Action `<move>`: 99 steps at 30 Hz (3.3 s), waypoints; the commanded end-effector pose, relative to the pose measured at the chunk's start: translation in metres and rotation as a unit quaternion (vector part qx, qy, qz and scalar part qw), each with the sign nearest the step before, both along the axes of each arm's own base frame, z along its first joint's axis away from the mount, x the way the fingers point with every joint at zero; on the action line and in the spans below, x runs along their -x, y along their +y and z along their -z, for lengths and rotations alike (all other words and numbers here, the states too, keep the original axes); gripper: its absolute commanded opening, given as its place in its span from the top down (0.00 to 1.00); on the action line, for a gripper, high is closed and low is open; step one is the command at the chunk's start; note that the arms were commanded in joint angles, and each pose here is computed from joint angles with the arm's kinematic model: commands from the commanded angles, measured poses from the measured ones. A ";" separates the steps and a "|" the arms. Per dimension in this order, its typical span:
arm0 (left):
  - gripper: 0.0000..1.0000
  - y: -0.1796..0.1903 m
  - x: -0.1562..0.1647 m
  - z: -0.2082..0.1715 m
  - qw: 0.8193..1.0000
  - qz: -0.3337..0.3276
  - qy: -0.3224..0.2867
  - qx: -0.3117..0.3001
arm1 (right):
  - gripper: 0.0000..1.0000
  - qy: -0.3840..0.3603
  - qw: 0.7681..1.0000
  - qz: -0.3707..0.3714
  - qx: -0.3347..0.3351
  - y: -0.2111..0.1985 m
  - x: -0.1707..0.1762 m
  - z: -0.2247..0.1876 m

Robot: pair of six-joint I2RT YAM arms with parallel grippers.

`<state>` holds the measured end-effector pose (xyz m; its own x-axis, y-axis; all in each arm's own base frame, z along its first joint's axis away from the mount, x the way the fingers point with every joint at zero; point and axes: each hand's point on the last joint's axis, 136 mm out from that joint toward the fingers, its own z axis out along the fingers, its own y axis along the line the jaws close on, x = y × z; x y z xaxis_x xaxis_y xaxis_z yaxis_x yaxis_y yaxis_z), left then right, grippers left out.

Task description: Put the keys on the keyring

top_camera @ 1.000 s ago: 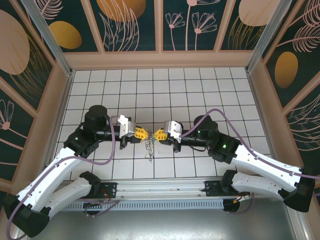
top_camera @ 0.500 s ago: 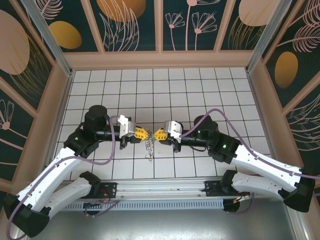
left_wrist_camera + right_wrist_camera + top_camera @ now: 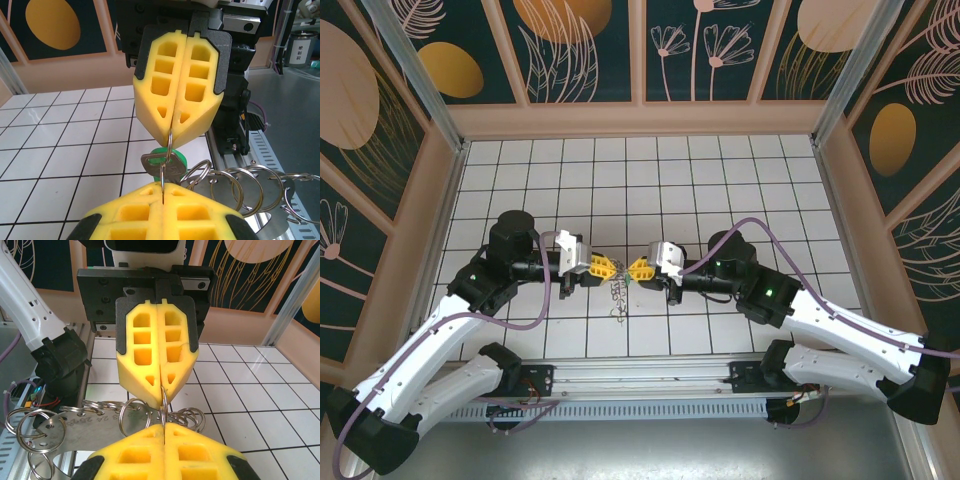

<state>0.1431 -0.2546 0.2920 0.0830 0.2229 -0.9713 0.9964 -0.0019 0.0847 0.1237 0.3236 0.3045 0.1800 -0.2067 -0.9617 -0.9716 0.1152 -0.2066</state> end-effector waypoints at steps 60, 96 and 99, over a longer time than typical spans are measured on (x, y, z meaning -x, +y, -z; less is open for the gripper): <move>1.00 0.001 0.003 -0.009 1.000 0.003 -0.026 0.009 | 1.00 0.005 1.000 -0.006 -0.012 -0.002 0.001 -0.006; 1.00 0.002 0.002 -0.010 1.000 0.000 -0.029 0.008 | 1.00 0.004 1.000 -0.013 -0.011 0.000 -0.001 -0.008; 1.00 0.002 0.003 -0.010 1.000 0.000 -0.029 0.008 | 1.00 0.003 1.000 -0.008 -0.013 0.000 -0.003 -0.009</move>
<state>0.1447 -0.2534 0.2914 0.0844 0.2308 -0.9693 0.9958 0.0142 0.0901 0.1247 0.3228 0.3011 0.1700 -0.2121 -0.9623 -0.9760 0.0989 -0.1942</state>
